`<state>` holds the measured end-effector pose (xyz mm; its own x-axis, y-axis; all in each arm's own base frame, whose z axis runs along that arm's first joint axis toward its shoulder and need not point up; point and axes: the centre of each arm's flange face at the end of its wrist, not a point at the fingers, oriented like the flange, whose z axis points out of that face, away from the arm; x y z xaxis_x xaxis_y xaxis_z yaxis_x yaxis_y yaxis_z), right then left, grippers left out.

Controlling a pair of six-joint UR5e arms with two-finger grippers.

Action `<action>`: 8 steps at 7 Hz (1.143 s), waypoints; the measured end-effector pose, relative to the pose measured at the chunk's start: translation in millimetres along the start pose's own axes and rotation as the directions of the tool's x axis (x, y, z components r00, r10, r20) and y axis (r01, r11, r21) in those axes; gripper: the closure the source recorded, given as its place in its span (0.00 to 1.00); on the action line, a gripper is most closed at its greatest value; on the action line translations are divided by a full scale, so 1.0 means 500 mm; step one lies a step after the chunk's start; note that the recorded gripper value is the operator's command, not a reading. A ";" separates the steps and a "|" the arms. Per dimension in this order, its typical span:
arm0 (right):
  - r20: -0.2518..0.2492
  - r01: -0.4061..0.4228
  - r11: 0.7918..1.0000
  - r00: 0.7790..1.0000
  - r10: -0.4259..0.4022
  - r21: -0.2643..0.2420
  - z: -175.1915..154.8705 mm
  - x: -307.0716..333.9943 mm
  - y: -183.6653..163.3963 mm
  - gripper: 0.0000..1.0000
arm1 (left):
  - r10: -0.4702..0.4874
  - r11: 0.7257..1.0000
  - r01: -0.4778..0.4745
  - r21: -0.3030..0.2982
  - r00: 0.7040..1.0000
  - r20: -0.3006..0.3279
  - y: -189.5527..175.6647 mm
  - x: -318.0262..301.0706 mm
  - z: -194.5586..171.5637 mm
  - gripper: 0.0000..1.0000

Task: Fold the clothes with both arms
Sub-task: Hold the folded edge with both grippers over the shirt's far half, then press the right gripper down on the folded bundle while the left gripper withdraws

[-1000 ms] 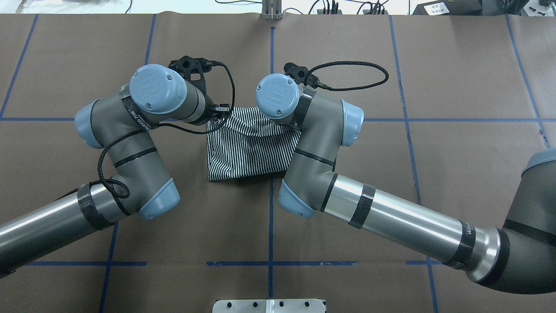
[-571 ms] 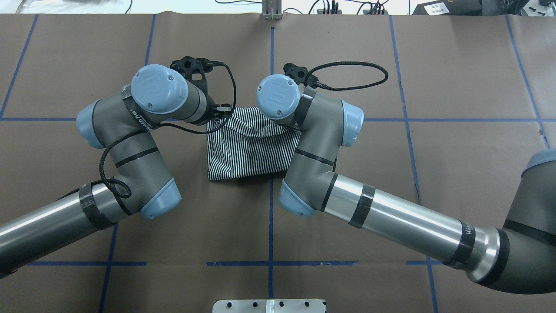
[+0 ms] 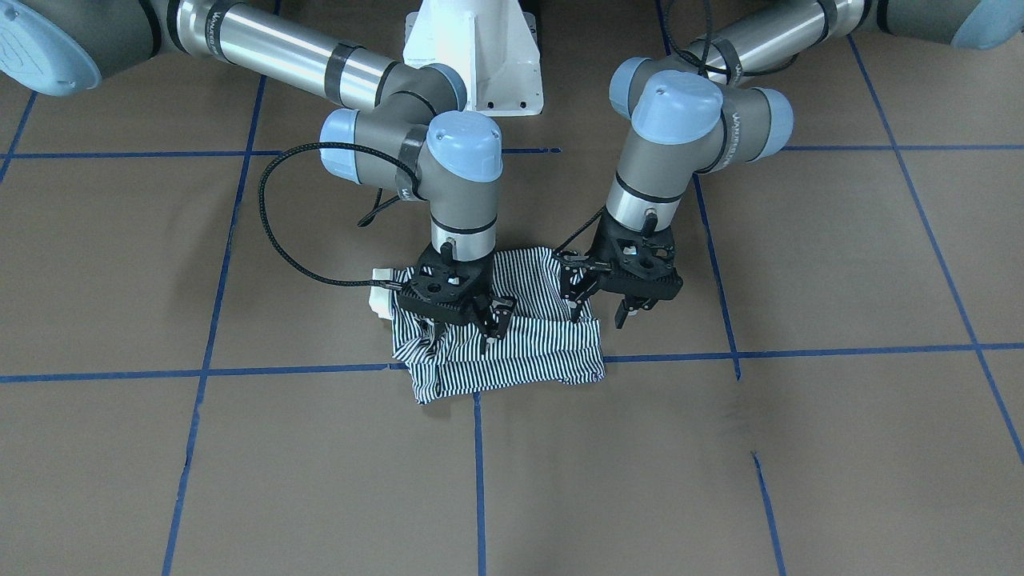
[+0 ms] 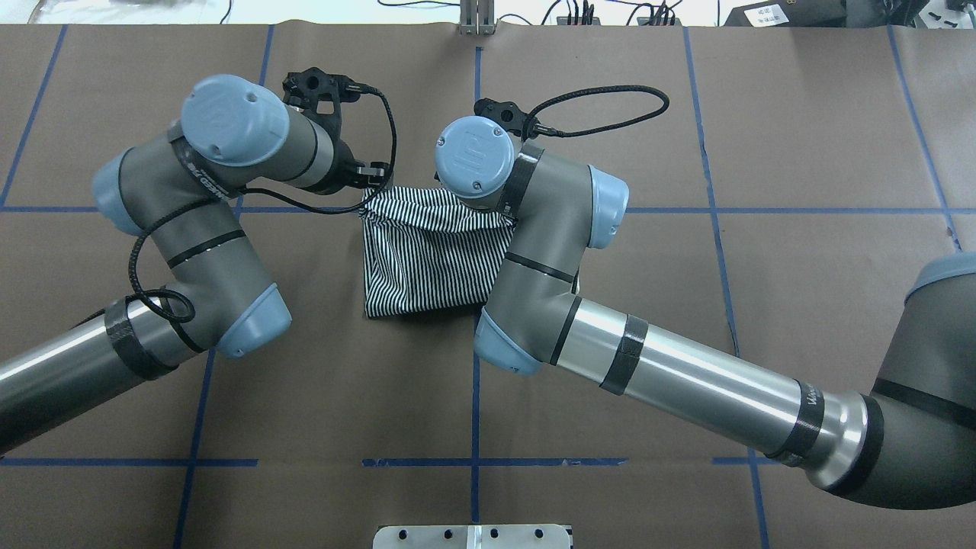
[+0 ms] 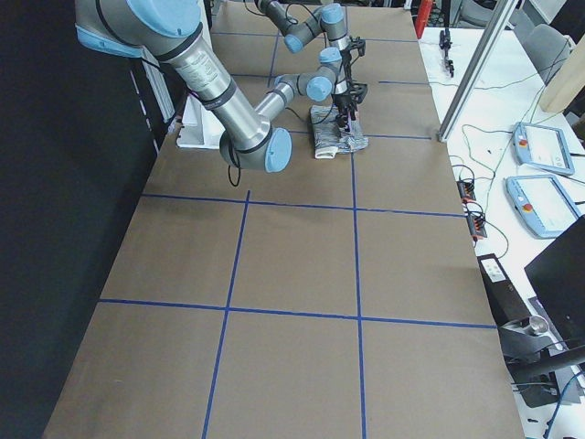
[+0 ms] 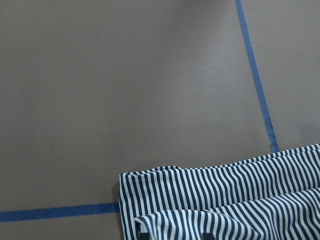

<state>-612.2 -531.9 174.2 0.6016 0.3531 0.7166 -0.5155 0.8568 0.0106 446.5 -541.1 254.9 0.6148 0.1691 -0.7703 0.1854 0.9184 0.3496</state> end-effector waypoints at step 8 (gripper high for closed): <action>-0.079 0.417 0.906 0.903 -0.422 -0.076 0.018 0.004 0.111 0.00 | 0.039 0.999 -0.039 0.011 0.999 -0.030 -0.011 -0.077 -0.008 0.00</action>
<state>-645.1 -487.2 182.5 0.8094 -0.0131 0.5872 -0.1700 0.9517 0.2556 418.6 -551.0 280.5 0.5984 0.2157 -0.7716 0.1701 0.9069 0.3854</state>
